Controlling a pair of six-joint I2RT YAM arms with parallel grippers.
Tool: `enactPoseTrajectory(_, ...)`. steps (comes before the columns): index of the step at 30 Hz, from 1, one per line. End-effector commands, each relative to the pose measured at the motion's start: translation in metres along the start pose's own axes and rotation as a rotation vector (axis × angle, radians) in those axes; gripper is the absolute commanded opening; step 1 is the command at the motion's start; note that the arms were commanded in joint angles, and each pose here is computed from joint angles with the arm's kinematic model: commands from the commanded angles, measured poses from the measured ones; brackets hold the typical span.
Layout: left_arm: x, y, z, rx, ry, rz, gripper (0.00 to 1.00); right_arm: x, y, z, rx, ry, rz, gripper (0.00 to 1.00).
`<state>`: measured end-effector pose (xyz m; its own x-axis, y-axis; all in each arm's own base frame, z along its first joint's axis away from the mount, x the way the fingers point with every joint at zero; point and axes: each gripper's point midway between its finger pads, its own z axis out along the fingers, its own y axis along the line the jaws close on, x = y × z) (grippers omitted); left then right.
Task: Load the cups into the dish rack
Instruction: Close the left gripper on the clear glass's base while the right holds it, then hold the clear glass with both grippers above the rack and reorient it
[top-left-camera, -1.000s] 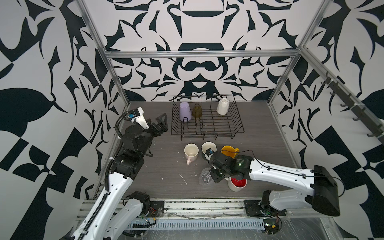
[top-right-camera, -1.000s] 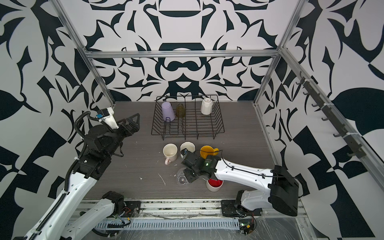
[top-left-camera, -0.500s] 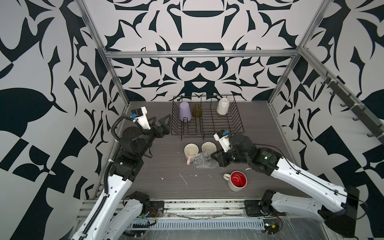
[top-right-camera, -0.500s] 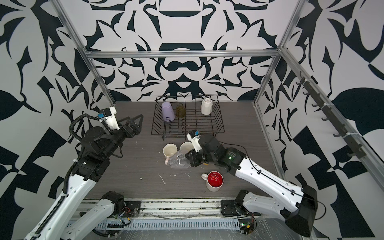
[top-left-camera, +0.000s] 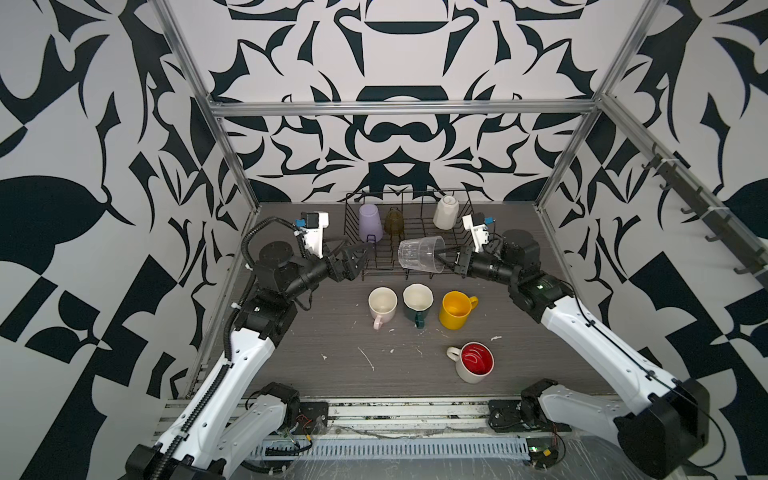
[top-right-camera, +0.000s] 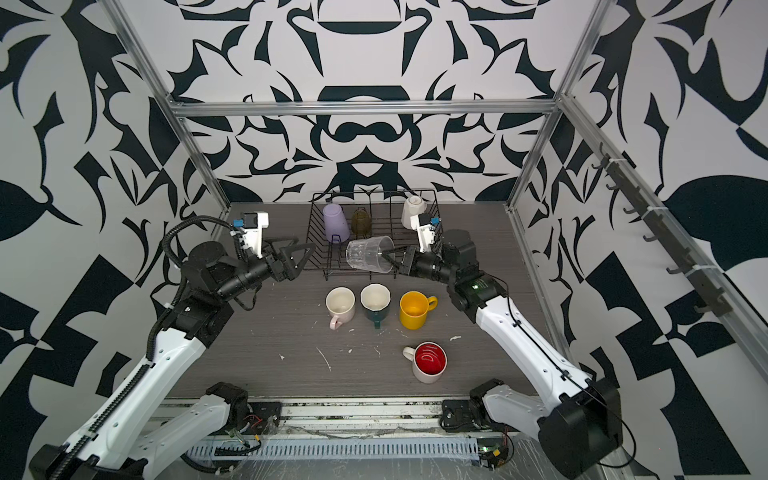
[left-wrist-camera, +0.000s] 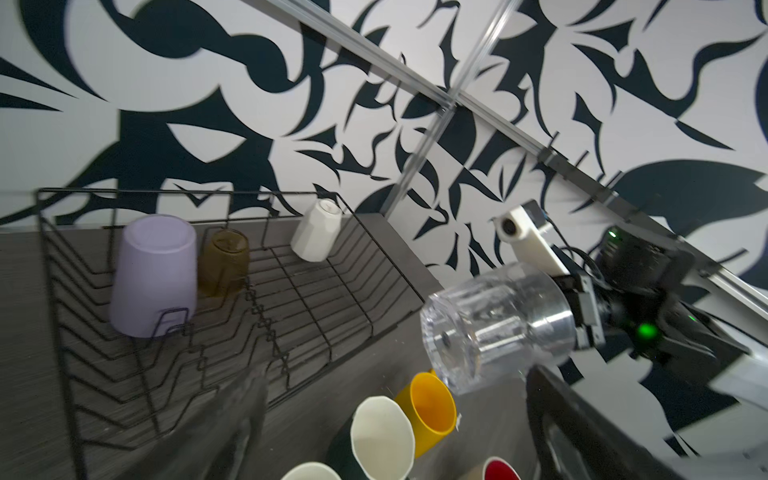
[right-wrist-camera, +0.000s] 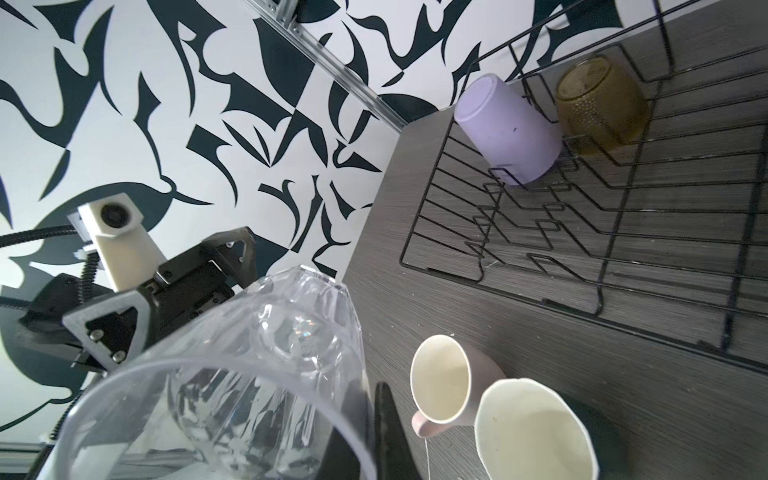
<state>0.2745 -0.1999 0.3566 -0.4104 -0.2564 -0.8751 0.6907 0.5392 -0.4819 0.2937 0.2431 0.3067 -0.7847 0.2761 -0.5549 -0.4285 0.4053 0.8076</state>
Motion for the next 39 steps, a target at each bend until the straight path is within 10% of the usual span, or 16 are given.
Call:
enactPoseTrajectory(1,-0.001,-0.029,0.0,0.172,0.021,0.055,0.99,-0.017,0.046,-0.004,-0.195,-0.019,-0.043,0.0)
enactPoseTrajectory(39,0.012,-0.069,0.0,0.468,0.152,0.021,1.0,0.013,0.115,0.047,-0.498,0.159,-0.09,0.0)
